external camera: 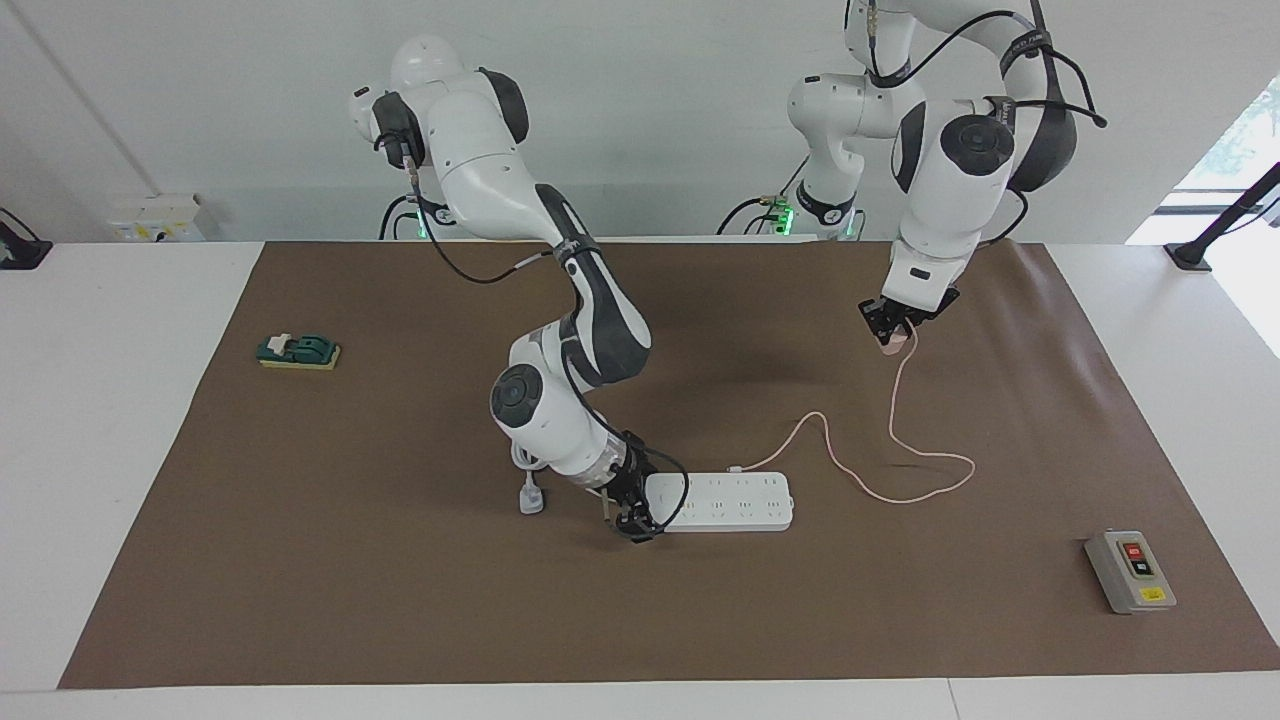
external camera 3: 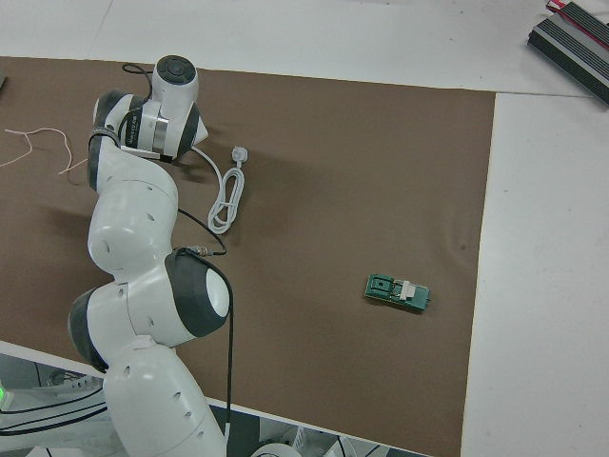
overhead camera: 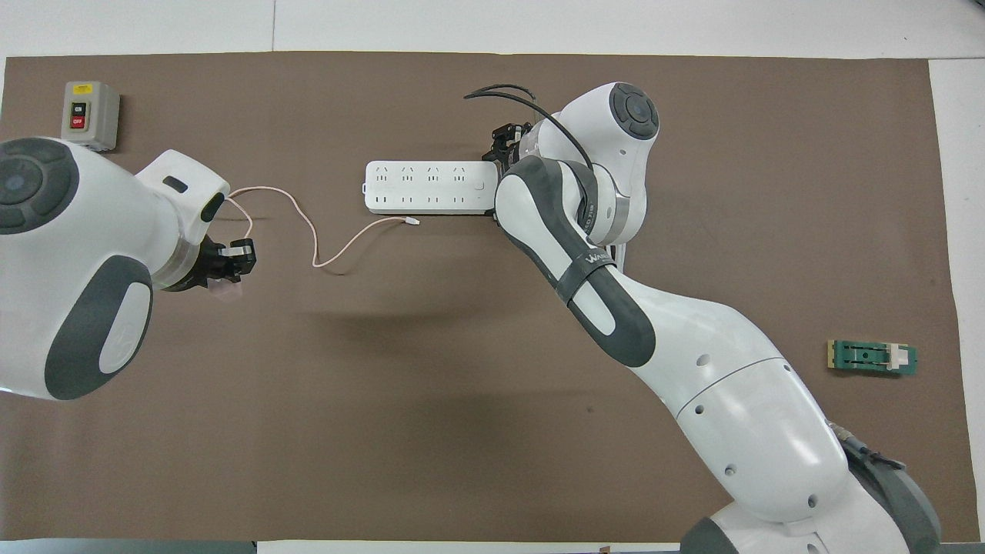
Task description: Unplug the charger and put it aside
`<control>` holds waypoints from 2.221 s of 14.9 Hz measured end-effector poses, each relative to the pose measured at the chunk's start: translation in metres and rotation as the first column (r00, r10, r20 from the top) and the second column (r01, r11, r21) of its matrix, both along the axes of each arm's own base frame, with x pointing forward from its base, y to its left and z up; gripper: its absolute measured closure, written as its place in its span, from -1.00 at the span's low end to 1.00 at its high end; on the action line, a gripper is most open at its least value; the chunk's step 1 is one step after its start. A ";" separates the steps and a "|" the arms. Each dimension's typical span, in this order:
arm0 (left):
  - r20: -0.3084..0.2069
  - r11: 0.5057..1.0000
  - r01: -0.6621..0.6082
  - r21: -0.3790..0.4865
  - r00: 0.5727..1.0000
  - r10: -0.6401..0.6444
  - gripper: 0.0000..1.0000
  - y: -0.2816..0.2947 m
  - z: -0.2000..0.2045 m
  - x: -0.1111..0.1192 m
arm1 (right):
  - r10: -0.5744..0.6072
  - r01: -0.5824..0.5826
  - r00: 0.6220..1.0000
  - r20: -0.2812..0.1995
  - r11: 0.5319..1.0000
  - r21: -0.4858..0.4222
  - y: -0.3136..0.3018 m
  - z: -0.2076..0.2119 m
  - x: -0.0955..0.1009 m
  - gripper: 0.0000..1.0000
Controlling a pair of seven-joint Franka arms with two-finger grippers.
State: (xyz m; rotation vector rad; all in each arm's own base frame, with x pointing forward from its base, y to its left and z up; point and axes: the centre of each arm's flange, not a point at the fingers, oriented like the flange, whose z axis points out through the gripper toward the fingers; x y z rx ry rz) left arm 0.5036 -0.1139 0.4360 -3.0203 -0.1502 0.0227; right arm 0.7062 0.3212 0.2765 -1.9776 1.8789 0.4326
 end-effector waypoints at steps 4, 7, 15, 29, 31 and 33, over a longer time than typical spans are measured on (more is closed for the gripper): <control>-0.054 0.998 0.058 0.002 0.997 -0.058 0.37 0.004 -0.057 -0.026 | 0.000 0.000 1.000 0.018 1.000 0.004 -0.004 0.018 0.002 -1.00; -0.081 0.996 0.088 0.002 0.993 -0.088 0.37 0.010 -0.068 -0.031 | 0.066 -0.065 0.997 0.037 0.997 -0.038 -0.023 0.050 0.004 -1.00; -0.083 0.995 0.099 -0.027 0.991 -0.101 -0.59 0.085 -0.109 -0.028 | 0.358 -0.343 0.933 0.041 0.917 -0.205 -0.113 0.163 -0.012 -1.00; 0.032 0.999 0.033 -0.003 0.999 -0.033 -1.00 0.142 0.086 0.041 | 0.755 -0.731 0.655 0.037 0.645 -0.225 -0.302 0.288 -0.083 -1.00; 0.044 1.000 0.024 -0.001 0.999 -0.024 -1.00 0.143 0.121 0.046 | 0.804 -0.775 0.594 0.033 0.583 -0.244 -0.300 0.301 -0.093 -1.00; 0.058 1.000 0.015 -0.019 0.998 -0.014 -1.00 0.142 0.156 0.046 | 0.856 -0.824 0.516 0.040 0.508 -0.252 -0.301 0.314 -0.104 -1.00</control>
